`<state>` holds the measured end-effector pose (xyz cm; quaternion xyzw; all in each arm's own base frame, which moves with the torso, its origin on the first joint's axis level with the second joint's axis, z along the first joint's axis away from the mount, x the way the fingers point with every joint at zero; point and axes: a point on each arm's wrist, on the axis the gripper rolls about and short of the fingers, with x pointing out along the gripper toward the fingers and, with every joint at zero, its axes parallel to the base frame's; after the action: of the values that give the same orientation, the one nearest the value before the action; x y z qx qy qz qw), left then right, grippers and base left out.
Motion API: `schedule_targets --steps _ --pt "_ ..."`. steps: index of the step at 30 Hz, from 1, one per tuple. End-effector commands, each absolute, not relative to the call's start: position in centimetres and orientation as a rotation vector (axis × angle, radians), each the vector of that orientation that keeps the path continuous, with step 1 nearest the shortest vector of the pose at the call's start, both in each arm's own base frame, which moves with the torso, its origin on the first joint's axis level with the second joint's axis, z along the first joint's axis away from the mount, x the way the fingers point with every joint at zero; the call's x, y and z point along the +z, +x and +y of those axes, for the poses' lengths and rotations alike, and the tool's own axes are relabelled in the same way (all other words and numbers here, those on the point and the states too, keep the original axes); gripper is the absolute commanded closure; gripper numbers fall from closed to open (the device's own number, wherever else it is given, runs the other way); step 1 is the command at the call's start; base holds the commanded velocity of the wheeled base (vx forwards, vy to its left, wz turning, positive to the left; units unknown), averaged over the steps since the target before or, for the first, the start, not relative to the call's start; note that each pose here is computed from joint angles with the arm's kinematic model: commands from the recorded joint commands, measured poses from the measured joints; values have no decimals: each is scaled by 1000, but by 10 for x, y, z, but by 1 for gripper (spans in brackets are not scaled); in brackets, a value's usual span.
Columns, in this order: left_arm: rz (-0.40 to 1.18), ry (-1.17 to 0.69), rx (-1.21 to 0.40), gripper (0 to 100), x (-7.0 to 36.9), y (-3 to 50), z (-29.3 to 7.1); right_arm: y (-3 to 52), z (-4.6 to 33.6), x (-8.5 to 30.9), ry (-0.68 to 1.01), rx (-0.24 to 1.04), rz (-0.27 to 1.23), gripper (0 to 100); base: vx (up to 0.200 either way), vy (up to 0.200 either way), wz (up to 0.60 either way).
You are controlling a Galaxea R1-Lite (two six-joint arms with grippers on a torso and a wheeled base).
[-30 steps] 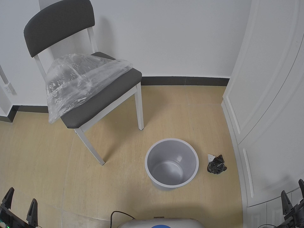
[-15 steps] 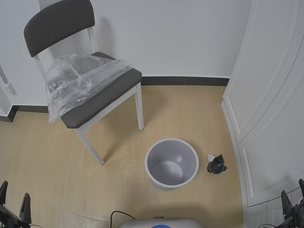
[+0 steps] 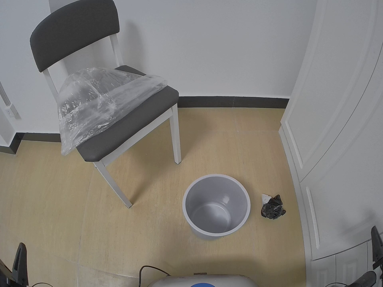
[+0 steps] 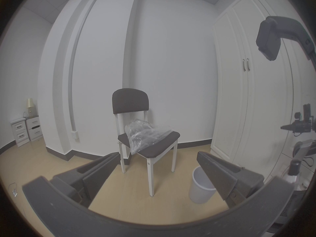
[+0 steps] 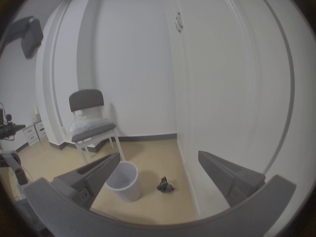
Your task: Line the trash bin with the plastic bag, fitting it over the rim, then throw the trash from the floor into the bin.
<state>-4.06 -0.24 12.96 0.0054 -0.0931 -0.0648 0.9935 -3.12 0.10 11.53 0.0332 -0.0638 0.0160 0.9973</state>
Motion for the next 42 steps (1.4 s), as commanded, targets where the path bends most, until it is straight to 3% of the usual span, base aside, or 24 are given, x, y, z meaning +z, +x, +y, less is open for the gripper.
schedule_targets --steps 1,15,23,42 --pt "-194 19 -168 0 153 -40 -3 -20 2 149 55 74 -76 0 0 0 0" --pt "-41 17 -187 0 218 29 -4 81 2 245 123 72 -94 0 0 0 0" --pt "-13 13 -178 0 227 65 -5 109 15 251 196 94 -122 0 0 0 0" --pt "69 9 -180 0 229 95 -5 110 45 254 273 200 -94 0 0 0 0"
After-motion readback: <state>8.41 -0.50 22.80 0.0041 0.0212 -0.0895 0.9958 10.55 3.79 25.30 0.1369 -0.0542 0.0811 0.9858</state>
